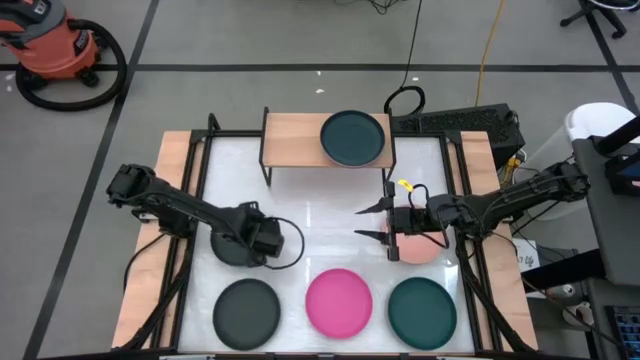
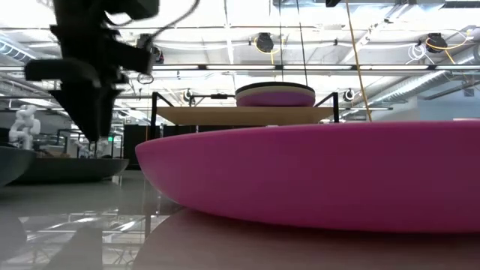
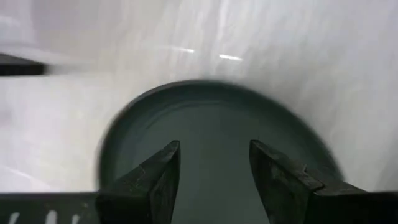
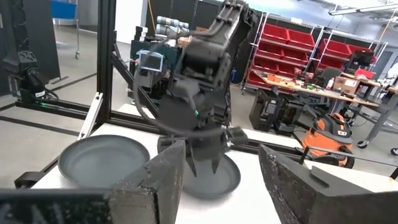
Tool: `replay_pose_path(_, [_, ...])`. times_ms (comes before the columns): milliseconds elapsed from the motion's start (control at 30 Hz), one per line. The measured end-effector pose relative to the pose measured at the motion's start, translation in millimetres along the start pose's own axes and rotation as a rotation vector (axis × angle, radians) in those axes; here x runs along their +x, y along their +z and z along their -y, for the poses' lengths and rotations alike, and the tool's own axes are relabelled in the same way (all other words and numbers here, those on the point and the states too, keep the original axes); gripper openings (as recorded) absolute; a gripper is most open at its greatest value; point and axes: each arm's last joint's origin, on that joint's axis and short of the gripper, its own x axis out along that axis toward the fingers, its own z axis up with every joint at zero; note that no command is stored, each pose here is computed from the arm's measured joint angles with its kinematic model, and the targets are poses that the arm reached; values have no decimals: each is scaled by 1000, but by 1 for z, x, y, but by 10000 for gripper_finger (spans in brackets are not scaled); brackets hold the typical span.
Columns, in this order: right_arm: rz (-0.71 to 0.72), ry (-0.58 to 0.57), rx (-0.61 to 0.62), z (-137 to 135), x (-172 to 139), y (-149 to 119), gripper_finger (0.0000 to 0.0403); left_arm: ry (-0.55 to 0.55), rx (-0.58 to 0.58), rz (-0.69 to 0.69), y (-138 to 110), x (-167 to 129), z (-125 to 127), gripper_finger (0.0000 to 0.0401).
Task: Place and stack plates onto a shelf
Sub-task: Stack the top black plate on top of the dark blue plate on top of the shelf
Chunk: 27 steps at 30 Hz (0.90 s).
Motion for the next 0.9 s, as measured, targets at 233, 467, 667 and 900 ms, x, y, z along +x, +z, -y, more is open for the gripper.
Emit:
replay_pose_path(233, [-32,6,7,-1,0,-3,187,59,126,142,-30,-35,6,198])
replay_pose_path(467, [-42,7,8,-1,0,-4,187,-15,241,295,-88,-48,17,198])
replay_pose_path(667, [-37,6,9,-1,0,-4,187,-43,321,242,-132,-24,24,198])
replay_pose_path(900, [-38,-4,9,0,0,-4,187,-132,484,320,-147,-21,43,198])
